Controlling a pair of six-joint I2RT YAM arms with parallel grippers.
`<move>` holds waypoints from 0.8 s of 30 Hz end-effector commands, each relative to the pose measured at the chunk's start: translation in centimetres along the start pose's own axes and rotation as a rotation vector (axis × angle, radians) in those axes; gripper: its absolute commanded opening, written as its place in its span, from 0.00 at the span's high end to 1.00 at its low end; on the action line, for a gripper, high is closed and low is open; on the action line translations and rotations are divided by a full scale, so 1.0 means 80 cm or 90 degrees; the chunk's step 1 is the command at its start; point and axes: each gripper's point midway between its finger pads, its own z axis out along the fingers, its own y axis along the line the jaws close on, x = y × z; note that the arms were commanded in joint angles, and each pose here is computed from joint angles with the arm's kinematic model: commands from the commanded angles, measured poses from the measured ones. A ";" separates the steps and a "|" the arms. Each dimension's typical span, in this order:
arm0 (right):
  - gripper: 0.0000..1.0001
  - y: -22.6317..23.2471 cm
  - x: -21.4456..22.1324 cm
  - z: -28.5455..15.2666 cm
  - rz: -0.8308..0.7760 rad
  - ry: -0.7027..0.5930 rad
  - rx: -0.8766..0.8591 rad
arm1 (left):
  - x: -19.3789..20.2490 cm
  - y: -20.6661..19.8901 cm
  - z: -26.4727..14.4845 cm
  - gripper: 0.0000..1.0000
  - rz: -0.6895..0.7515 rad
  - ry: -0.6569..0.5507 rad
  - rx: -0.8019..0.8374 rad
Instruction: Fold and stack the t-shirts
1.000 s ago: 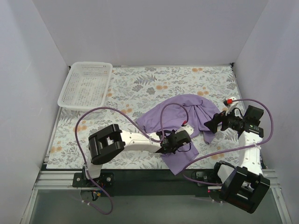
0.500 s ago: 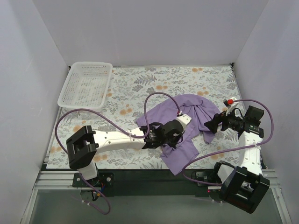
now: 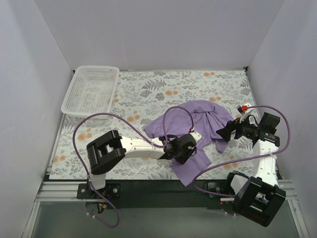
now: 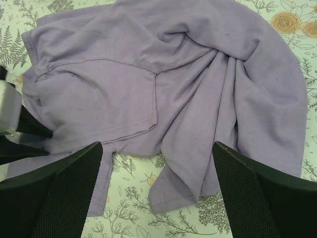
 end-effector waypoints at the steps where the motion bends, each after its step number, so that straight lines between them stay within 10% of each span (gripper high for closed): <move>1: 0.02 0.000 -0.007 0.000 -0.016 -0.018 -0.007 | -0.028 0.009 -0.003 0.68 0.007 -0.030 -0.044; 5: 0.02 0.000 -0.008 0.000 -0.017 -0.019 -0.008 | -0.033 0.013 -0.008 0.99 0.004 -0.038 -0.058; 24: 0.02 -0.001 -0.008 0.000 -0.017 -0.019 -0.008 | -0.014 -0.019 -0.019 0.93 -0.040 -0.006 0.089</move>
